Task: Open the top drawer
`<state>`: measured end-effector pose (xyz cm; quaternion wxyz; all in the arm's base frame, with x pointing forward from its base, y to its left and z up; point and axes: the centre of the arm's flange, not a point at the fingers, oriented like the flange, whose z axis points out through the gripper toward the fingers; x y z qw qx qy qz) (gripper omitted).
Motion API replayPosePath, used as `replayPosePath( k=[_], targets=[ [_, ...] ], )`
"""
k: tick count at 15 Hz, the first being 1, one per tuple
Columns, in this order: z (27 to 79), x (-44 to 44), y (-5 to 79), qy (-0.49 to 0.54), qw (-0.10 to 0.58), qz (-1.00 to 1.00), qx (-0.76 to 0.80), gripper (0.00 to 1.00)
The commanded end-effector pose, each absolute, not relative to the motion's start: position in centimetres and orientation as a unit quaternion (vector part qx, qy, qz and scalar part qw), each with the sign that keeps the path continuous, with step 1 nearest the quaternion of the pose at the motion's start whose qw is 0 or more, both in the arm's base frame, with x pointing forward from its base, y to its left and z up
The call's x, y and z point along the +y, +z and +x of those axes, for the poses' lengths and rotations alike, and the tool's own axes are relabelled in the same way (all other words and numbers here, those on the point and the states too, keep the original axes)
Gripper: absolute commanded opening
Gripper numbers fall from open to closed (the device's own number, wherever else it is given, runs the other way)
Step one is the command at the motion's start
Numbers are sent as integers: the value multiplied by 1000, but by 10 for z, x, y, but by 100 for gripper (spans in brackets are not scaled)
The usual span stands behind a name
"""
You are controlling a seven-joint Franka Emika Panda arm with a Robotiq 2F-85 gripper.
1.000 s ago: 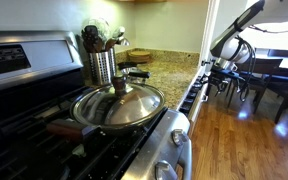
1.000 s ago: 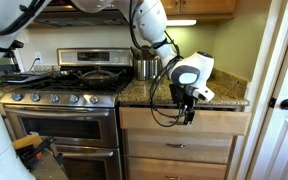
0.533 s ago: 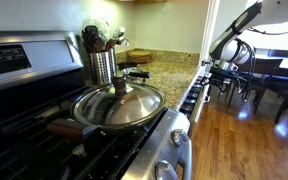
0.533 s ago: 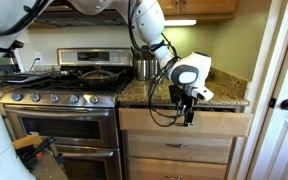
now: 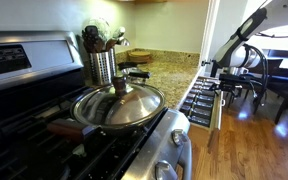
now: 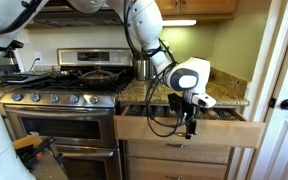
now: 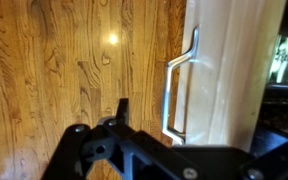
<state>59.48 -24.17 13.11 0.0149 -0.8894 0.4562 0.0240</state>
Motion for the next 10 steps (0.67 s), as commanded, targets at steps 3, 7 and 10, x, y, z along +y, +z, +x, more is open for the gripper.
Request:
replayPosePath(
  k=[3,7,10],
  targets=[
    [509,-261,126,40,-50,-884,463,100],
    [473,-276,136,26,-70,-883,463,100],
    [452,-283,141,16,-80,-882,465,100]
  ],
)
